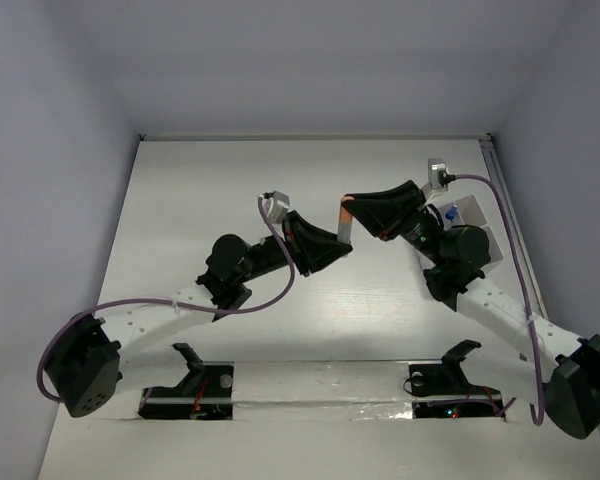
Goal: Sort the stationery into containers
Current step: Close the pen cap on the pen.
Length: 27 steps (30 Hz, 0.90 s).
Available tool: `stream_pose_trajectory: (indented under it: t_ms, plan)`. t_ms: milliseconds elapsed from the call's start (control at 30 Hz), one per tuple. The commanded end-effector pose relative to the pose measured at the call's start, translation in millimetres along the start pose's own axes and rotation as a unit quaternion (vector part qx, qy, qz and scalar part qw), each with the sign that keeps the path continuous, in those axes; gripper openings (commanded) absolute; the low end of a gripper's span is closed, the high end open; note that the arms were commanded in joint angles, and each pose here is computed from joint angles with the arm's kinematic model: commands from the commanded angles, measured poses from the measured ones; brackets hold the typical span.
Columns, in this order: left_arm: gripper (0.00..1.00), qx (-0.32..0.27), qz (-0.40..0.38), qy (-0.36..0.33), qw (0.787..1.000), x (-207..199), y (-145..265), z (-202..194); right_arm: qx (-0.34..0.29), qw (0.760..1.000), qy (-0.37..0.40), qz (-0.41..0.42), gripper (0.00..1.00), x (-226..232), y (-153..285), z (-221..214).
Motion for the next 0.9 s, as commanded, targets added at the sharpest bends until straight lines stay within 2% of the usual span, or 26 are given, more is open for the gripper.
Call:
stream_pose_trajectory:
  t_ms: [0, 367, 600, 700, 867]
  plan:
    - [0.0, -0.159, -0.089, -0.103, 0.978, -76, -4, 97, 0.142, 0.989, -0.052, 0.007, 0.0, 6, 19, -54]
    - [0.0, -0.149, -0.122, -0.1, 0.976, -86, -6, 124, 0.249, 0.962, -0.1, -0.042, 0.0, -9, 71, -124]
    - [0.0, -0.142, -0.128, -0.092, 0.977, -91, -10, 136, 0.279, 0.951, -0.107, -0.079, 0.0, -17, 98, -146]
    - [0.0, -0.138, -0.124, -0.086, 0.979, -88, -11, 135, 0.274, 0.952, -0.103, -0.092, 0.0, -20, 100, -145]
    - [0.0, -0.113, -0.076, -0.047, 0.99, -50, -8, 108, 0.23, 0.962, -0.065, -0.13, 0.0, -29, 83, -117]
Point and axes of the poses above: each gripper's point midway between its finger pads, its own y axis back along the fingers, its own x axis along the line the jaws close on, z = x × y, the point moved 2 cm from there along y, back along the fingers, and after that the axes turned 14 degrees about y, right-handed, at the moved point
